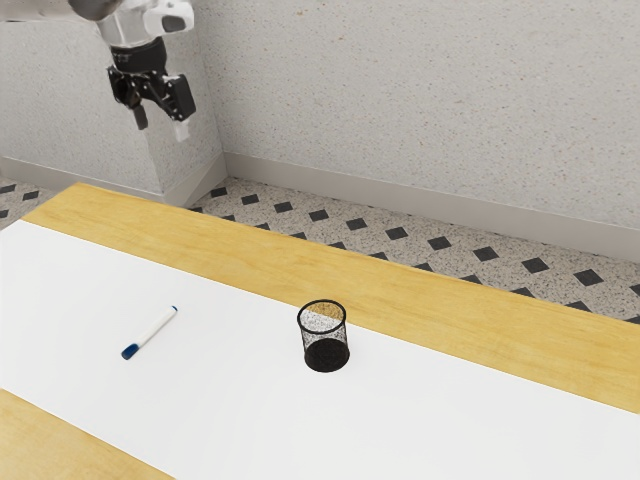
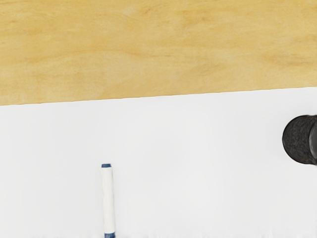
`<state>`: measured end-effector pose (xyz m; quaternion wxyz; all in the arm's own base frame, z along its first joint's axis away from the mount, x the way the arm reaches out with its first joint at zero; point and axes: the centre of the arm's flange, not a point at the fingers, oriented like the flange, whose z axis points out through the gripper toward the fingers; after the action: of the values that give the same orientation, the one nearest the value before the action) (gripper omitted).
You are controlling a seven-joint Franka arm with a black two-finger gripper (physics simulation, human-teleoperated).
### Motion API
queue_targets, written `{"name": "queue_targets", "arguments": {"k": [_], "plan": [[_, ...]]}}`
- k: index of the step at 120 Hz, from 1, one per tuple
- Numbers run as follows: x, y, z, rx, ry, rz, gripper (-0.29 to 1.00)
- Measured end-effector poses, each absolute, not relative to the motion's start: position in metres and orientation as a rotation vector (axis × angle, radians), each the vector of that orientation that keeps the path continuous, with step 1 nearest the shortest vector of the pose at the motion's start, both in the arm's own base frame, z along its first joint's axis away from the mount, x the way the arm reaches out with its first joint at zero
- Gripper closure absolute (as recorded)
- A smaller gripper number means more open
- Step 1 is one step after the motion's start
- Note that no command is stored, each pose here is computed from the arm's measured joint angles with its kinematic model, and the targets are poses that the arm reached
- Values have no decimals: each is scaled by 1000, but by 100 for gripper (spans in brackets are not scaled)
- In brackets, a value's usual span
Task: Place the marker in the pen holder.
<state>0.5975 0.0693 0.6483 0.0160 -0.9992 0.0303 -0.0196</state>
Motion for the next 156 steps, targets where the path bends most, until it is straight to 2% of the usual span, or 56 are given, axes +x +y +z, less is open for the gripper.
{"name": "queue_targets", "arguments": {"k": [34, 57, 68, 99, 116, 156], "plan": [[531, 125, 583, -3149, 53, 3, 2], [471, 148, 432, -3158, 89, 226, 2], [454, 147, 385, -3151, 136, 250, 2], [486, 133, 322, -3092, 279, 171, 2], [504, 131, 312, -3130, 202, 108, 2], [534, 147, 280, -3118, 116, 115, 2]]}}
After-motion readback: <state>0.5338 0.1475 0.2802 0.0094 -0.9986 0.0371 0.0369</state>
